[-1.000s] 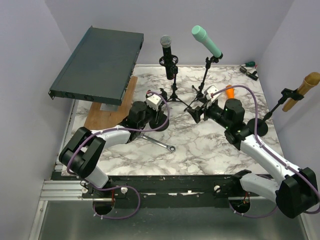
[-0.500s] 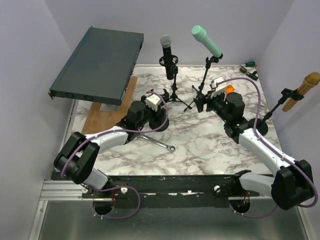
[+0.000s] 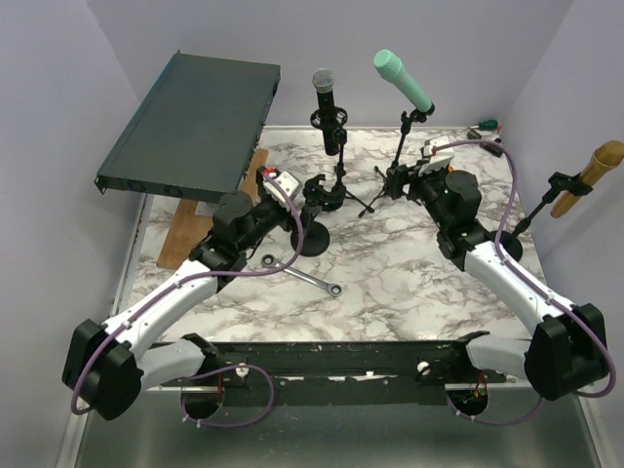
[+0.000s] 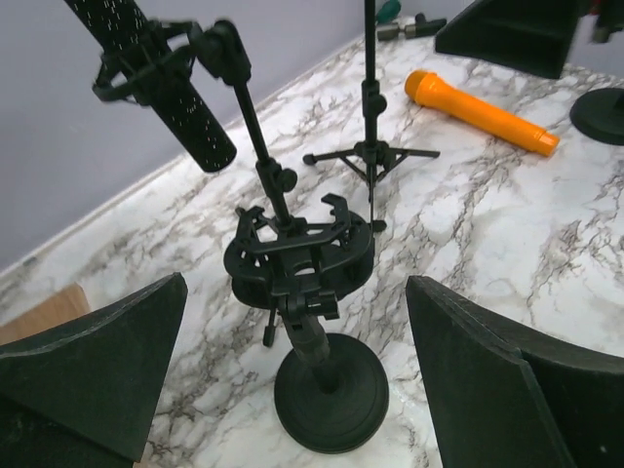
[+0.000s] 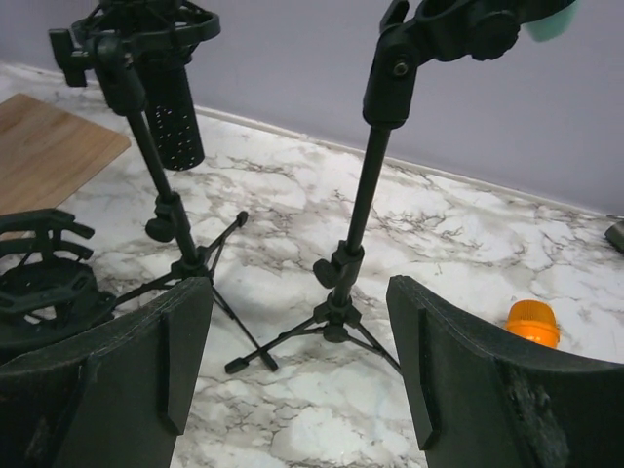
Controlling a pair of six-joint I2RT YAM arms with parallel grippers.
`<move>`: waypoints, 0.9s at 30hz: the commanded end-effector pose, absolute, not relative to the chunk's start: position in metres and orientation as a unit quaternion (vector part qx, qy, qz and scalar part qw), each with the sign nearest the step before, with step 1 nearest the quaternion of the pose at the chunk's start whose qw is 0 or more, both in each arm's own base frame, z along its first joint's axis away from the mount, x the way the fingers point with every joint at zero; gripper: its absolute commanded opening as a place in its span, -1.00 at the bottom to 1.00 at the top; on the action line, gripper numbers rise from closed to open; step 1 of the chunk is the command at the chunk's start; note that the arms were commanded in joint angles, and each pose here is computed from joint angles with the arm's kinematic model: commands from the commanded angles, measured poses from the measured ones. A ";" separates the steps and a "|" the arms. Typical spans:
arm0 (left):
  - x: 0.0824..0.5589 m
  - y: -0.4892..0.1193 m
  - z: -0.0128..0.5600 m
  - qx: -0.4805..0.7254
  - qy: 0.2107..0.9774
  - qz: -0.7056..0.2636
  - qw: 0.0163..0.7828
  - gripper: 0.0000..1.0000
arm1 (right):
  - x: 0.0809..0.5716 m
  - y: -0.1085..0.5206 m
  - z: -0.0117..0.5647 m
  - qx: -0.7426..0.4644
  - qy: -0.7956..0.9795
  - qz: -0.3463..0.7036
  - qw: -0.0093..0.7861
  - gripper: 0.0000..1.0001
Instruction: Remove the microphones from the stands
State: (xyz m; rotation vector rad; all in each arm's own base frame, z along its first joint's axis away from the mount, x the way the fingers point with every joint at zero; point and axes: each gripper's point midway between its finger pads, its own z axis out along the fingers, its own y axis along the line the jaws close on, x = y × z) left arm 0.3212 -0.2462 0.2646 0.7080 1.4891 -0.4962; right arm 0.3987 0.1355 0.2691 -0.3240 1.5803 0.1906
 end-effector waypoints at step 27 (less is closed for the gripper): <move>0.289 -0.246 0.307 0.391 0.605 -0.220 0.658 0.97 | 0.507 0.138 0.251 -0.104 0.632 0.031 0.767 -0.28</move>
